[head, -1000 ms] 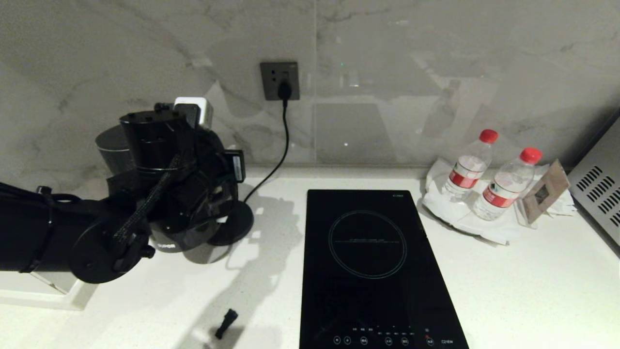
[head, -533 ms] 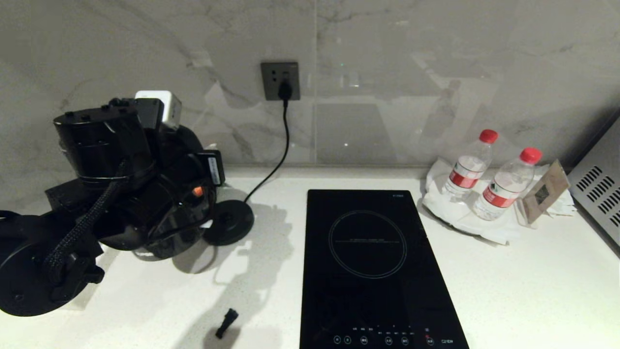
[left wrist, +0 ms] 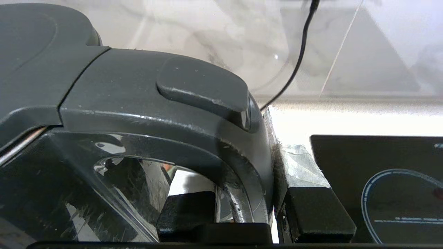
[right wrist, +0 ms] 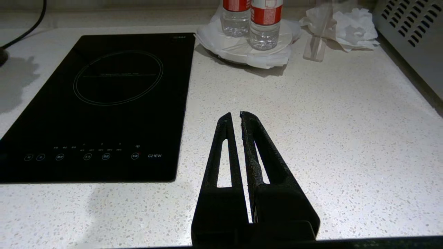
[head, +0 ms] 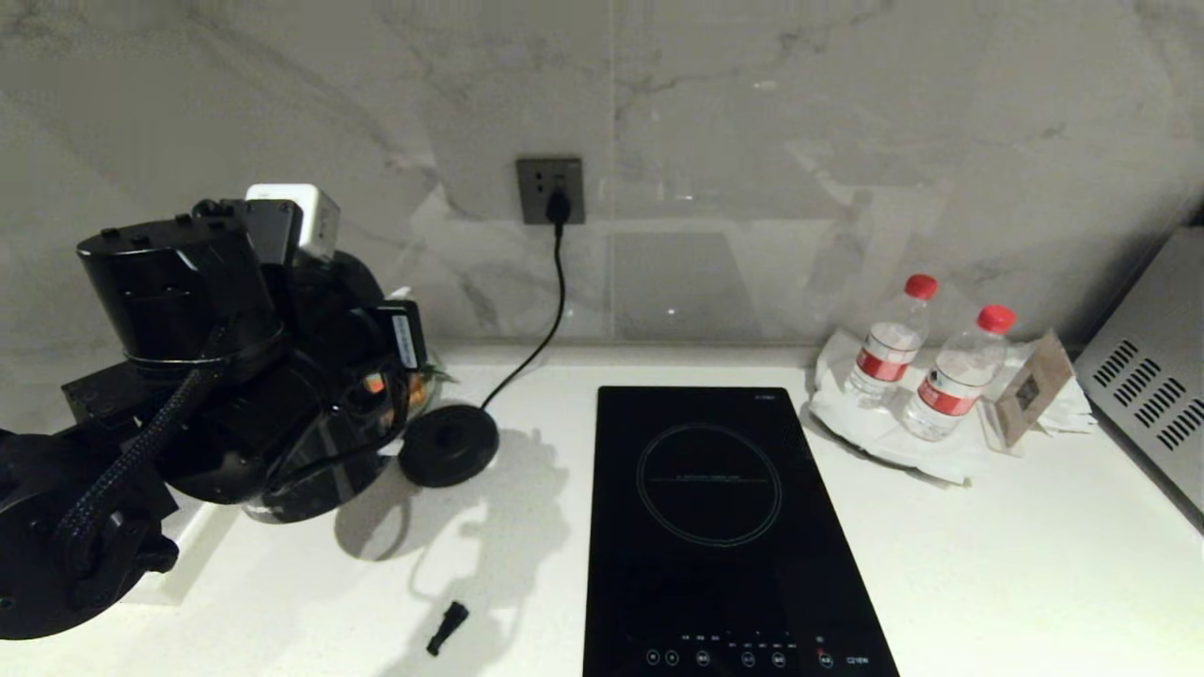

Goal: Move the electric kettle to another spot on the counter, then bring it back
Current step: Place it by the sink

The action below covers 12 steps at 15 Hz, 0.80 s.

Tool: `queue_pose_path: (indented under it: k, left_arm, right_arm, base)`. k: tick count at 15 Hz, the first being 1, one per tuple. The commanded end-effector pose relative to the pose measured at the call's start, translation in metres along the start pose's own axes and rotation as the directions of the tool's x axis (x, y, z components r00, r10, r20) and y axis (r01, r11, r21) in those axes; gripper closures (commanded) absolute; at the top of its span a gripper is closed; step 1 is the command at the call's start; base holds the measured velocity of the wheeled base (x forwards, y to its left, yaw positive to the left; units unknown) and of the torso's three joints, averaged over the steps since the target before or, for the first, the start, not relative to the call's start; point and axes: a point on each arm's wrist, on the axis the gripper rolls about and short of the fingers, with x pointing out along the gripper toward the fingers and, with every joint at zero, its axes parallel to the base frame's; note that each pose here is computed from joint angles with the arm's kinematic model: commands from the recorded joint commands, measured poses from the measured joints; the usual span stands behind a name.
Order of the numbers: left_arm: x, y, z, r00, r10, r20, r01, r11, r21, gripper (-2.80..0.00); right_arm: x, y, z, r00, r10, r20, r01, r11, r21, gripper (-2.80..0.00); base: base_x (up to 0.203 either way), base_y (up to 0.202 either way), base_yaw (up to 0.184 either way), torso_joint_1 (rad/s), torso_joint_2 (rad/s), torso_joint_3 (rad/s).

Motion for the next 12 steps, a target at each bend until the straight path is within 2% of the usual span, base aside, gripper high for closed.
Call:
queue_pose_path:
  k: [1,10,12]
  left_arm:
    - [0.000,0.000,-0.002,1.000,0.004,-0.003,-0.004,1.000,0.000,0.00]
    - [-0.013,0.005,-0.020,0.998,-0.002,-0.058,0.002,1.000,0.008,0.00]
    - [-0.019,0.008,-0.028,0.997,-0.003,-0.082,0.003,1.000,0.002,0.00]
  right_arm:
    - [0.000,0.000,0.000,1.000,0.000,0.000,0.000,1.000,0.000,0.00]
    - [0.000,0.000,0.000,1.000,0.000,0.000,0.000,1.000,0.000,0.00]
    - [0.000,0.000,0.000,1.000,0.000,0.000,0.000,1.000,0.000,0.00]
  base:
    - [0.000,0.000,0.000,0.002,0.00,0.199]
    - [0.000,0.000,0.000,0.001,0.00,0.201]
    - [0.000,0.000,0.000,0.003,0.00,0.090]
